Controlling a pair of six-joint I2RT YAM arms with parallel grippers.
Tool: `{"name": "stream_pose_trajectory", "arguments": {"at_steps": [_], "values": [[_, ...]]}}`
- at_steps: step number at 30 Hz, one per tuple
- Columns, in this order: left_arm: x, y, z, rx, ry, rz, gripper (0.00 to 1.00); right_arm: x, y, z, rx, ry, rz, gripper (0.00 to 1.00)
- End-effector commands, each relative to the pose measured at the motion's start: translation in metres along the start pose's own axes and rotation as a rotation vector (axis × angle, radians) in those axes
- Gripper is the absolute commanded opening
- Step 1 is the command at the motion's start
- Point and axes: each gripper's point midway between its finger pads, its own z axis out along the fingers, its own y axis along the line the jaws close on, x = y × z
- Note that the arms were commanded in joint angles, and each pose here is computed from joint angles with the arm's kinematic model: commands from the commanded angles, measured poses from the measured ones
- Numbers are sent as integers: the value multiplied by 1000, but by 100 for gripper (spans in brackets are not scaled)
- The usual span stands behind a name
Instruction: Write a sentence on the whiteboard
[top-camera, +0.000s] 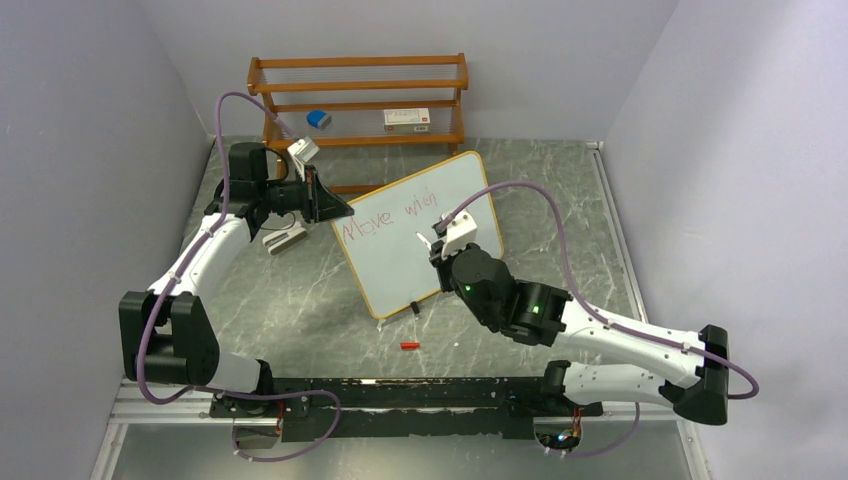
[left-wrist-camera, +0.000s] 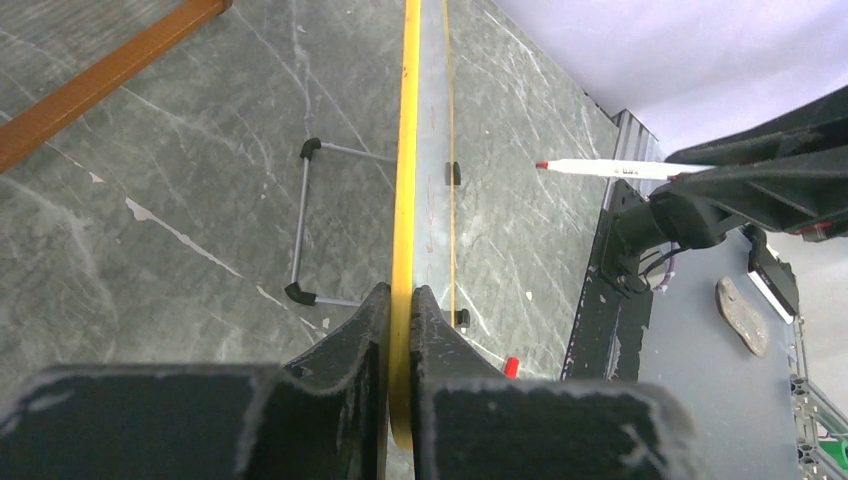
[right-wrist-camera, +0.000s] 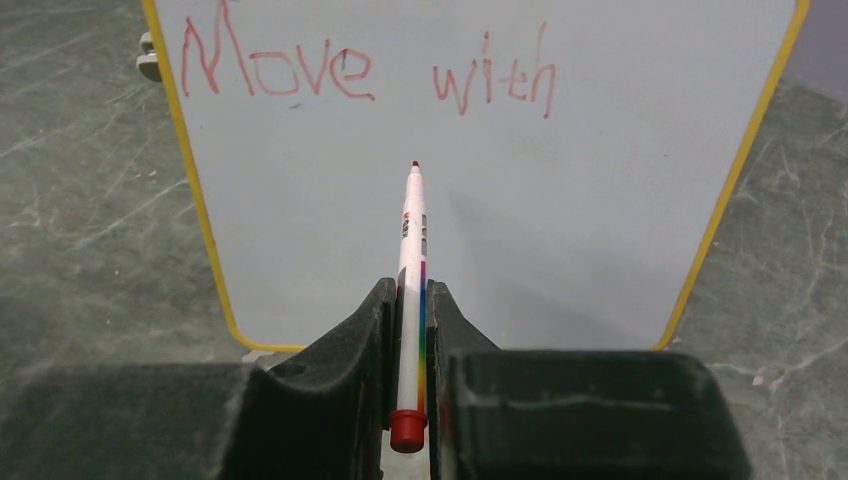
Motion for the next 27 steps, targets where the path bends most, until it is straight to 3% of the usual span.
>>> {"name": "stream_pose_trajectory", "arguments": {"at_steps": [1,13,27], "values": [[0,9,-3,-66,-4,59,5,4,7,-6,10,-1,14,0],[0,15,-3,-91,-7,56,5,21,46,-19,-54,2,-5,0],[-2,11,-4,-95,-17,29,5,29,98,-3,-66,-7,-80,0]]}}
